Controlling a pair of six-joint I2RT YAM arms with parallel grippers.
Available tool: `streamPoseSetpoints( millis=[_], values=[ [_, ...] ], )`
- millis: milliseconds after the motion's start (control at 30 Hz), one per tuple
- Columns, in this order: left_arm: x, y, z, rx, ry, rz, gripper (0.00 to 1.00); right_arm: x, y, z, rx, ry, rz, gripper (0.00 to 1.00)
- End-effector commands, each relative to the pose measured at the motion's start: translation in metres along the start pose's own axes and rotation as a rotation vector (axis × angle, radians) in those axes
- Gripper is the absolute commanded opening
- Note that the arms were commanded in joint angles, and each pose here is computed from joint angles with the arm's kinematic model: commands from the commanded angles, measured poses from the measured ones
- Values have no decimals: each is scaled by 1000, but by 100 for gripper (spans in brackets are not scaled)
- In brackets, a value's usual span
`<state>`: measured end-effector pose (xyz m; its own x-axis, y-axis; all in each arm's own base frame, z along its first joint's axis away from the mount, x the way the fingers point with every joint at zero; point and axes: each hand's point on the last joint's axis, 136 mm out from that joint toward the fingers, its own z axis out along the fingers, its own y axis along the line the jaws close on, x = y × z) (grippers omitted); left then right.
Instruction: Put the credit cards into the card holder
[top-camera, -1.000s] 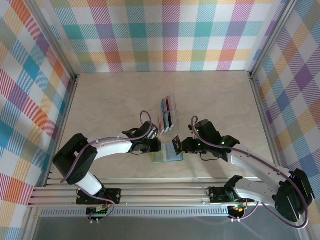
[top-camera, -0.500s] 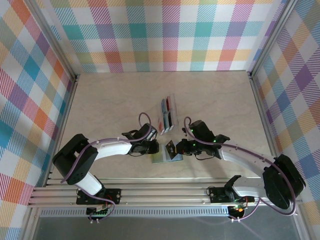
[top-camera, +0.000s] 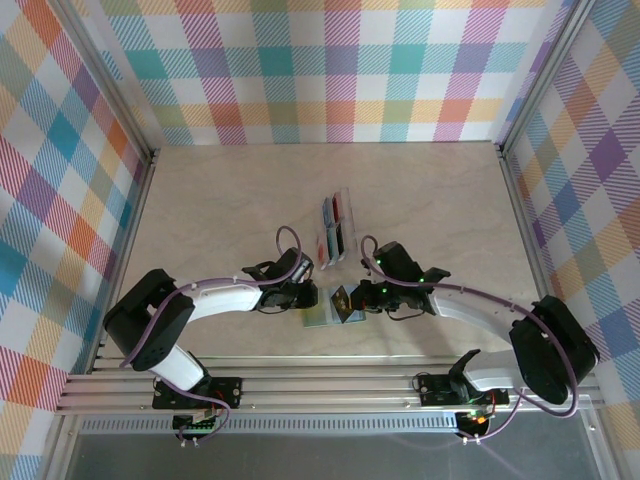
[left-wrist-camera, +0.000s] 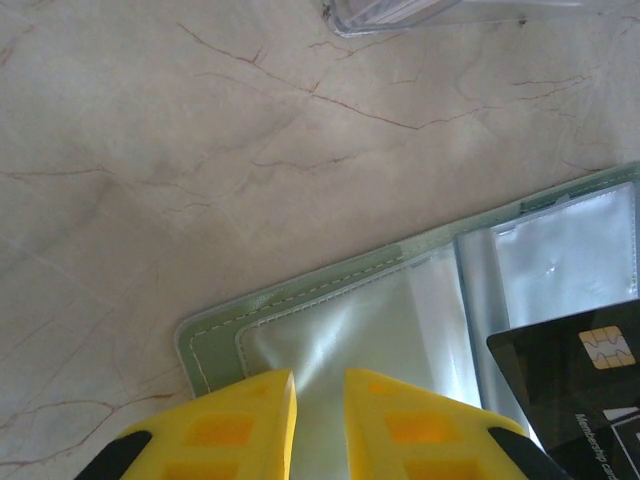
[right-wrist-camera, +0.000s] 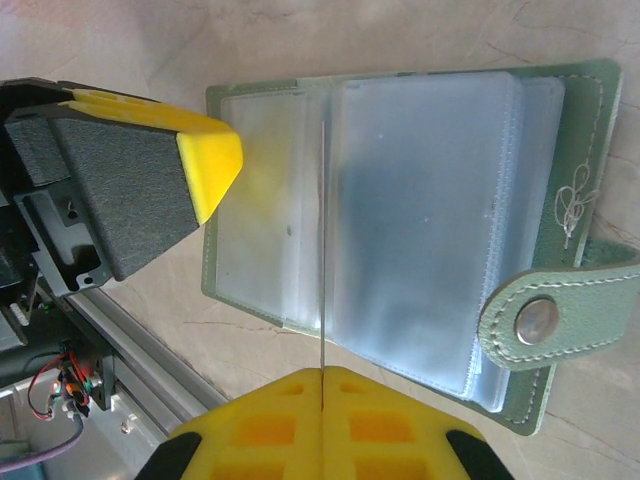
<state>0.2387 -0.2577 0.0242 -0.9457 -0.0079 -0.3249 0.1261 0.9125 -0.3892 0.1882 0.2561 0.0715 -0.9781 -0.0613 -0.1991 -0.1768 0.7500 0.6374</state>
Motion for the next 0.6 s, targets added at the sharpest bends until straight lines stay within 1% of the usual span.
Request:
streamPoseSetpoints(
  millis=[0,367,567],
  values=[
    [11,10,-1,-36,18,11,21,5,0,7,-17,28,-16,0],
    [12,10,-2,-32,18,8,21,10,-6,20,-42,75,-5,0],
    [12,10,-2,-34,17,9,21,11,-8,20,-75,89,20,0]
  ],
)
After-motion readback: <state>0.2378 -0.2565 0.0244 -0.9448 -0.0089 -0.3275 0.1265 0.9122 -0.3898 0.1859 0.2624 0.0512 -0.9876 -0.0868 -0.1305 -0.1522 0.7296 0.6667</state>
